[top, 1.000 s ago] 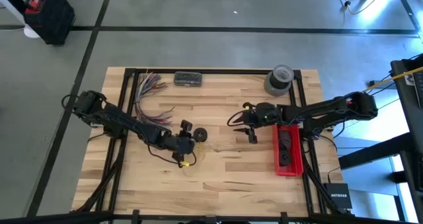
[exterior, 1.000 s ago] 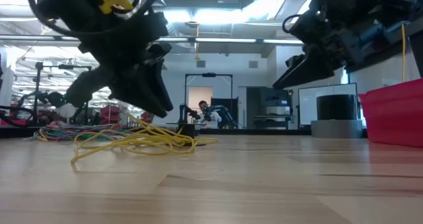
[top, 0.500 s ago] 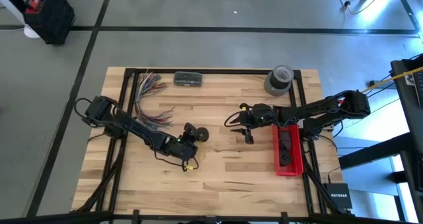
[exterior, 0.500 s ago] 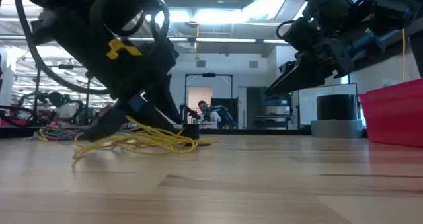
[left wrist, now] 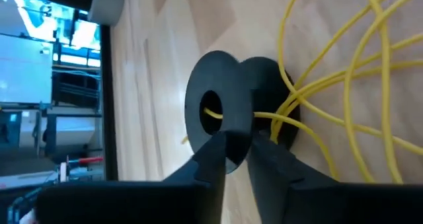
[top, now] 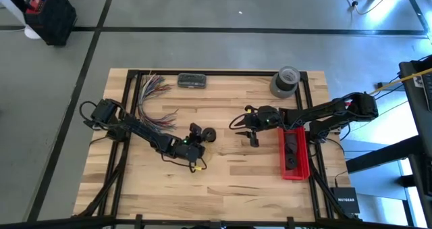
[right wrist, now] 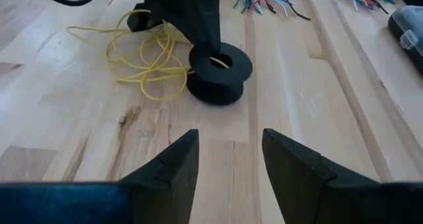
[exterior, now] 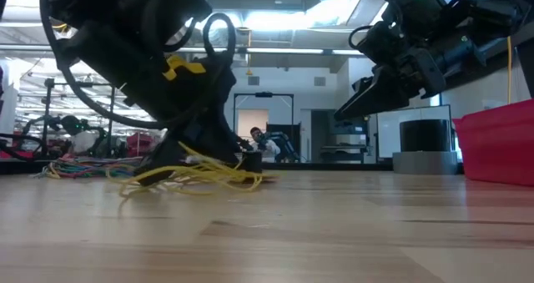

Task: Coil cords
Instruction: Coil the yellow wire onto the black spool

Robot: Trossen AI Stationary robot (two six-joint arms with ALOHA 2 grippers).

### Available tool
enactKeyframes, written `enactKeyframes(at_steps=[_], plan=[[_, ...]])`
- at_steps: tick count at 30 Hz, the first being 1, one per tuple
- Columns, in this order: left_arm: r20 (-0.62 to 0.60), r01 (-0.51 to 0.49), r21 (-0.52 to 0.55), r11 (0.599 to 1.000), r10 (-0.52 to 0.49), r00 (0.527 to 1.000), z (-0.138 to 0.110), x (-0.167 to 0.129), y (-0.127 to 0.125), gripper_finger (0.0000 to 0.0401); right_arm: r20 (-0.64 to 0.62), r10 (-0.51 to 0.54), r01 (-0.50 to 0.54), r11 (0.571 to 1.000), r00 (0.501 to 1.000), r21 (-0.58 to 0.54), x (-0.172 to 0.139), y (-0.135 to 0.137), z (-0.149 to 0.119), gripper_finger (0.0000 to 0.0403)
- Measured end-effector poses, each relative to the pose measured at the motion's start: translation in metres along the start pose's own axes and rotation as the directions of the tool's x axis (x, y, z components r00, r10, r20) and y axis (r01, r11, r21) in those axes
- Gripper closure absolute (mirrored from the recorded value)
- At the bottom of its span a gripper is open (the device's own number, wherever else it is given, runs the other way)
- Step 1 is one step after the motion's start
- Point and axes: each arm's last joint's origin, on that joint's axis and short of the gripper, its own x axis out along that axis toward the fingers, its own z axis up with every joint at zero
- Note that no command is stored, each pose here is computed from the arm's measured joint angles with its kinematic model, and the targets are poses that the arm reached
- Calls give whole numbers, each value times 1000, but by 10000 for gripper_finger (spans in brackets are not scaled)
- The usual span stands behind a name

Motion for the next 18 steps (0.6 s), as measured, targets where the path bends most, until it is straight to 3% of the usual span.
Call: enactKeyframes(at_steps=[3, 11, 14, 18], plan=[[1, -18, -41, 999, 18, 1000, 1, 0, 1, 392, 0, 0, 0, 1000, 1000, 1, 0, 0, 0, 233], [-3, -95, -189, 977, 96, 995, 8, -6, 10, 398, 23, -3, 3, 1000, 1000, 2, -5, 0, 5, 233], [3, -152, -262, 953, 158, 987, 16, -15, 23, 399, 79, -10, 9, 1000, 997, 23, -15, 0, 14, 233], [-16, -252, -376, 892, 265, 964, 24, -28, 46, 400, 174, -6, 0, 999, 985, 33, -30, 5, 29, 233]])
